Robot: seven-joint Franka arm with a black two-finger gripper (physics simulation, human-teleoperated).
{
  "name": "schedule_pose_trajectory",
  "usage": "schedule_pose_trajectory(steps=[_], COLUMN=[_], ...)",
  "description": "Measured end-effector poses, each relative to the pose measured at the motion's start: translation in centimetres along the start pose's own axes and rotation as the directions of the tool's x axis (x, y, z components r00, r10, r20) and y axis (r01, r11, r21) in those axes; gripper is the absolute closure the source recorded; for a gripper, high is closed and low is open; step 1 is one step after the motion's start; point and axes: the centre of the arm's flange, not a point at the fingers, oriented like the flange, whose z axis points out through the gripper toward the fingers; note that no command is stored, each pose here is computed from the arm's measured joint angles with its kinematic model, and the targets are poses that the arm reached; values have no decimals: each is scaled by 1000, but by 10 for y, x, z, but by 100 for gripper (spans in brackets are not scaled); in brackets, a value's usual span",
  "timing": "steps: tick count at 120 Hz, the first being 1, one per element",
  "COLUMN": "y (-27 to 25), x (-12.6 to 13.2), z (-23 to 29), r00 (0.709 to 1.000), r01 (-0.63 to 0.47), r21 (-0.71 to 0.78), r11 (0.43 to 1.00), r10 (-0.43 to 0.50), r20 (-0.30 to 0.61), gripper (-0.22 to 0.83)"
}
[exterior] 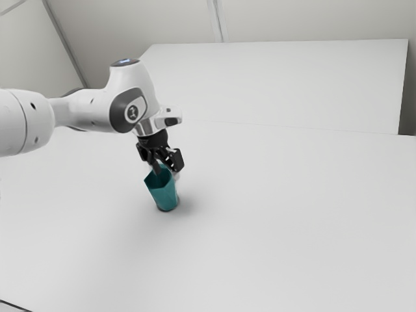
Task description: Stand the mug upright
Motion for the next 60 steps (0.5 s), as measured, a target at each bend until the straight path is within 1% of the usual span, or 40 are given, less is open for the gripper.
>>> schedule_pose_trajectory(steps=[16, 32, 44, 60], y=[-1, -21, -22, -16], x=[15, 36, 33, 21], z=[-62, -124, -159, -174], r00=[998, 993, 992, 996], r01=[2, 26, 28, 22], r21=[3, 20, 24, 18], r11=[1000, 999, 999, 1000], r10=[-2, -24, -25, -20], r20=[-65, -114, -120, -91], gripper=[8, 4, 3, 1])
